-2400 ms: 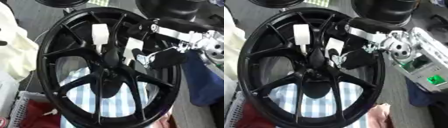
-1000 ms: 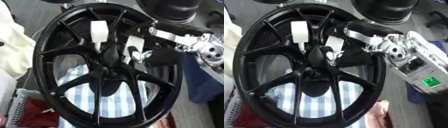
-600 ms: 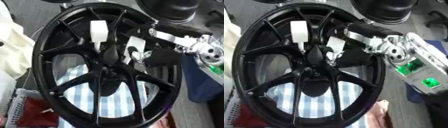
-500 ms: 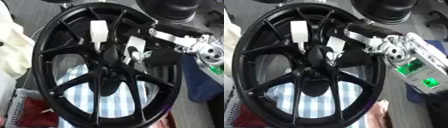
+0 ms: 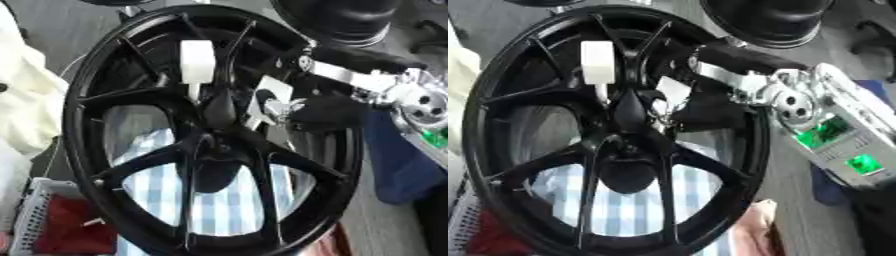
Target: Pull the pin out of the wheel hub.
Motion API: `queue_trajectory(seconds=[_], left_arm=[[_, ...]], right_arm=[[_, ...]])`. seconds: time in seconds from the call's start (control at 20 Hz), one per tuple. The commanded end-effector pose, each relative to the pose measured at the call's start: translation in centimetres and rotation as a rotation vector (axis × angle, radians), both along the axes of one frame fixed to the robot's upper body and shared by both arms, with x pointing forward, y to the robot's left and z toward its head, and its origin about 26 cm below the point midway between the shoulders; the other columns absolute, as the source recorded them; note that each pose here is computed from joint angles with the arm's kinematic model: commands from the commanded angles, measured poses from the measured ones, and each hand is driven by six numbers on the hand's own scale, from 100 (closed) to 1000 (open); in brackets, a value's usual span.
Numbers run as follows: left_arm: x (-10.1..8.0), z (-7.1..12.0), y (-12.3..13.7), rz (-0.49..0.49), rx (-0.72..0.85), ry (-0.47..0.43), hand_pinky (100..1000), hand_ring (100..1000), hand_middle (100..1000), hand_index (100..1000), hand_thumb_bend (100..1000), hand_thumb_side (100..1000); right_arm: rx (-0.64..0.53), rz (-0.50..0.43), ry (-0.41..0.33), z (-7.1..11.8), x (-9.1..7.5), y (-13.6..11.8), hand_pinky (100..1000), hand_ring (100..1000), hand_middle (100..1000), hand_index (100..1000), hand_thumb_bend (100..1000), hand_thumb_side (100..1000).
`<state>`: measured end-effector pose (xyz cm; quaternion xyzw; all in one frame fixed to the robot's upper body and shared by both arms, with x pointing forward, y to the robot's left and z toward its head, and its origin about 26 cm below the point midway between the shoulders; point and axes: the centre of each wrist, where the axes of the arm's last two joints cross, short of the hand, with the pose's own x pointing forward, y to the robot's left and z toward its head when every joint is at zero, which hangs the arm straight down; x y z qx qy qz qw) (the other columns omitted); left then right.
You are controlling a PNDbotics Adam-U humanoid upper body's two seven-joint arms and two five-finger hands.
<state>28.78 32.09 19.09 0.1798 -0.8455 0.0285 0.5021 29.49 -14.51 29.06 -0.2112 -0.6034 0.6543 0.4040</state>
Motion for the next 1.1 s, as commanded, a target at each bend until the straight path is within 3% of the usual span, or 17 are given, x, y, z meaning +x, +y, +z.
queue_trajectory(seconds=[0.05,0.5,1.1], left_arm=[[-0.3,0.8,-0.1,-0.006,0.015,-0.028,611,811,596,724,105,847],[-0.4,0.4,0.1,0.005,0.012,-0.014,613,811,596,724,108,849],[-0.4,0.5,0.0,0.007,0.011,-0.017,613,811,595,724,104,846]], right_arm=[[-0.024,-0.013,-0.003,0.8,-0.2,-0.5,909,912,751,927,100,785],[-0.029,-0.035,-0.027,0.7,-0.1,-0.7,917,925,714,948,100,793],[-0.02,-0.005,-0.001,0.6,-0.1,0.3,917,924,714,951,100,883]])
